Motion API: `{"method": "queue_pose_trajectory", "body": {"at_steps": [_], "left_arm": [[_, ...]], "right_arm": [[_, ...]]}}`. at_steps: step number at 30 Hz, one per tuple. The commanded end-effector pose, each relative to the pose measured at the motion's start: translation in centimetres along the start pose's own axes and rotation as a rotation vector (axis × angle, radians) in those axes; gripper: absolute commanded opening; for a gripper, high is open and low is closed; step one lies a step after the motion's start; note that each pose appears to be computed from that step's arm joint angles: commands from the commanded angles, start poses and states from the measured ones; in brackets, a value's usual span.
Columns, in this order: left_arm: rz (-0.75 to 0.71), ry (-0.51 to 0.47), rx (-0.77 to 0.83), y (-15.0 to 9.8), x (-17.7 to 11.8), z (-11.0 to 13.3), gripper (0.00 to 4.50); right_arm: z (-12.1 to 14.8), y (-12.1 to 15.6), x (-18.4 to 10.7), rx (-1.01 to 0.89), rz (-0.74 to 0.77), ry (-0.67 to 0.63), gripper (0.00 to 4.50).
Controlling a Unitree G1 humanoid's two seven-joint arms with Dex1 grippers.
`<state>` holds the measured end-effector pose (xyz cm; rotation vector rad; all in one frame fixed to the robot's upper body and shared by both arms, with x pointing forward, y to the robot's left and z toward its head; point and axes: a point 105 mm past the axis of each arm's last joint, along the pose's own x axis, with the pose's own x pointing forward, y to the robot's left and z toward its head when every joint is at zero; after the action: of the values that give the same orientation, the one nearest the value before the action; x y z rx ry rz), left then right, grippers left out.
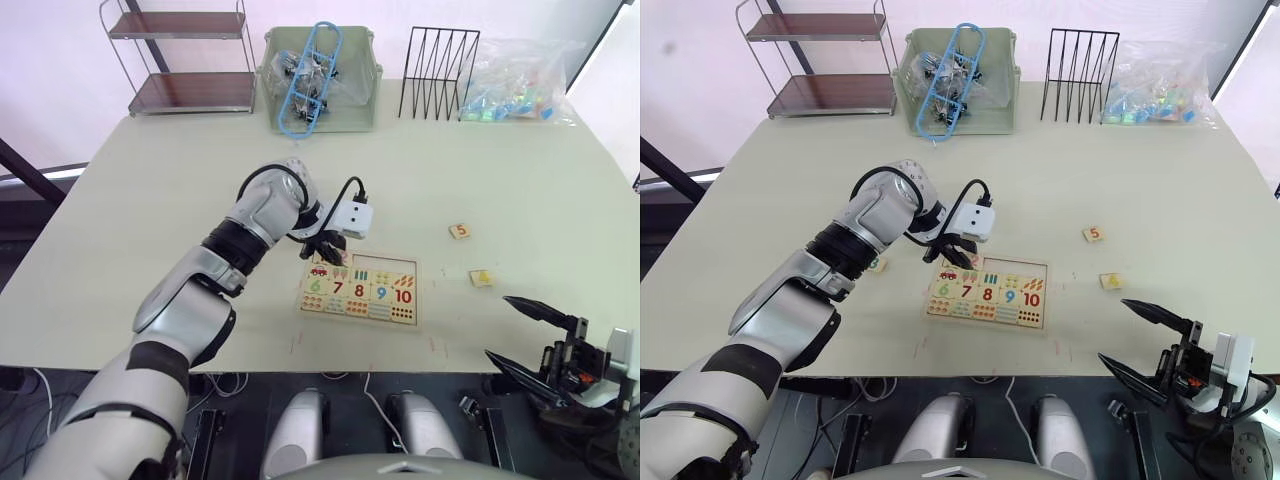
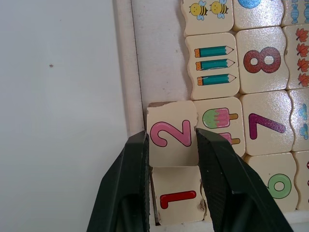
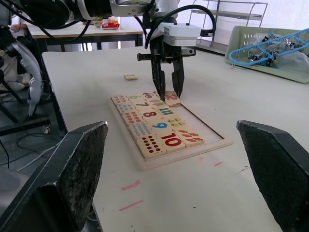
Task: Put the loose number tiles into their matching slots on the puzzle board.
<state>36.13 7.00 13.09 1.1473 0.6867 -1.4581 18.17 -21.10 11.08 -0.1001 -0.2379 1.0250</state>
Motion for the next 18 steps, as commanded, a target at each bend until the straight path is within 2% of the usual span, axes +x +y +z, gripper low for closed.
{"method": "queue_pose_trajectory", "body": {"at_steps": [1, 3, 5, 6, 9, 10, 18], "left_arm": [[0.002, 0.003, 0.007, 0.1, 0.0, 0.3, 0.93], [0.001, 0.002, 0.005, 0.2, -0.1, 0.3, 1.98], [0.002, 0.000, 0.002, 0.2, -0.3, 0.3, 2.80], [0.003, -0.001, 0.001, 0.2, -0.4, 0.3, 2.94], [0.004, -0.004, 0.001, 0.3, -0.7, 0.4, 4.36], [0.004, -0.006, 0.001, 0.3, -0.9, 0.4, 4.48], [0.015, -0.054, -0.007, 0.7, -2.6, 1.0, 4.48]], "right_arm": [[0.6, -0.1, -0.1, -0.032, -0.006, -0.012, 4.50], [0.6, -0.1, -0.1, -0.032, -0.006, -0.011, 4.50], [0.5, -0.1, -0.1, -0.033, -0.006, -0.010, 4.50], [0.5, -0.1, -0.1, -0.033, -0.007, -0.010, 4.50], [0.5, -0.1, -0.1, -0.033, -0.007, -0.010, 4.50], [0.5, -0.1, -0.1, -0.033, -0.007, -0.010, 4.50], [0.5, -0.1, -0.1, -0.033, -0.006, -0.008, 4.50]]}}
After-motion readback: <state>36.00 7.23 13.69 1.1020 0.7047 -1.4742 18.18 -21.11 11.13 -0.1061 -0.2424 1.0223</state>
